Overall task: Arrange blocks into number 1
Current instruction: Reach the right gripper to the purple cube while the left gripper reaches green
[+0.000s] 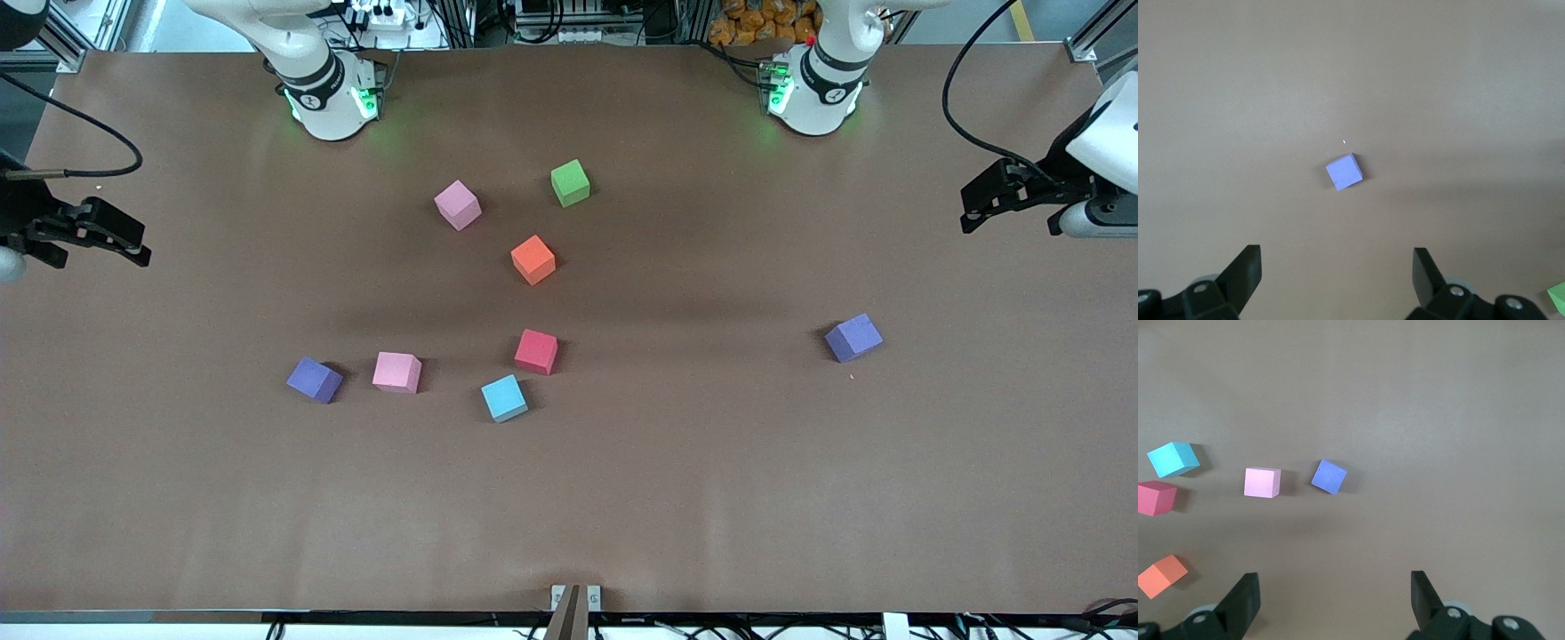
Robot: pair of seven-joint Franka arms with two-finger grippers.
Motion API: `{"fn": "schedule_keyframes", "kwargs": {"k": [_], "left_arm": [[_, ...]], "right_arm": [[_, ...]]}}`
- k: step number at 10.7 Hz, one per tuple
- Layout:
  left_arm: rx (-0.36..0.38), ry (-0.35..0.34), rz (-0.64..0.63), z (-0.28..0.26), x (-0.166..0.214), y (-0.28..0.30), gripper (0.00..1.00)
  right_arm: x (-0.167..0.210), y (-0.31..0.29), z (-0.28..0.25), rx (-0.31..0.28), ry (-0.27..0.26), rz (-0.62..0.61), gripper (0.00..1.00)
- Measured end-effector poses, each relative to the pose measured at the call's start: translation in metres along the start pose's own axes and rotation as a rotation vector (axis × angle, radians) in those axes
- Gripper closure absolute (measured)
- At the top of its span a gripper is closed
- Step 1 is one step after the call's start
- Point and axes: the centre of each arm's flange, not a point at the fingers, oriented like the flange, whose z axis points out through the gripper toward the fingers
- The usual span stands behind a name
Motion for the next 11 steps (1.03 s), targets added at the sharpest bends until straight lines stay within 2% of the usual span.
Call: {"fn": "schedule_keyframes", "kwargs": {"k": [3, 4, 7, 9, 11], "left_arm": [[-0.004, -0.007, 0.011, 0.002, 0.000, 0.007, 0.00], [-0.025, -0.021, 0.033, 0.006, 0.000, 0.021, 0.00], [-0.105, -0.108, 0.068, 0.055, 0.005, 0.131, 0.00], [-0.101, -0.158, 0.007, 0.104, -0.007, 0.225, 0.00], [-0.107, -0.185, -0.077, 0.156, -0.039, 0.305, 0.00]], "right_arm": [[0.000, 0.000, 0.000, 0.000, 0.000, 0.000, 0.00], [0.000, 0.000, 0.000, 0.000, -0.001, 0.000, 0.00], [0.006, -0.002, 0.015, 0.002, -0.030, 0.017, 0.00], [0.024, -0.018, 0.054, 0.014, -0.085, 0.094, 0.00], [0.046, -0.048, 0.108, 0.089, -0.126, 0.185, 0.00]]}}
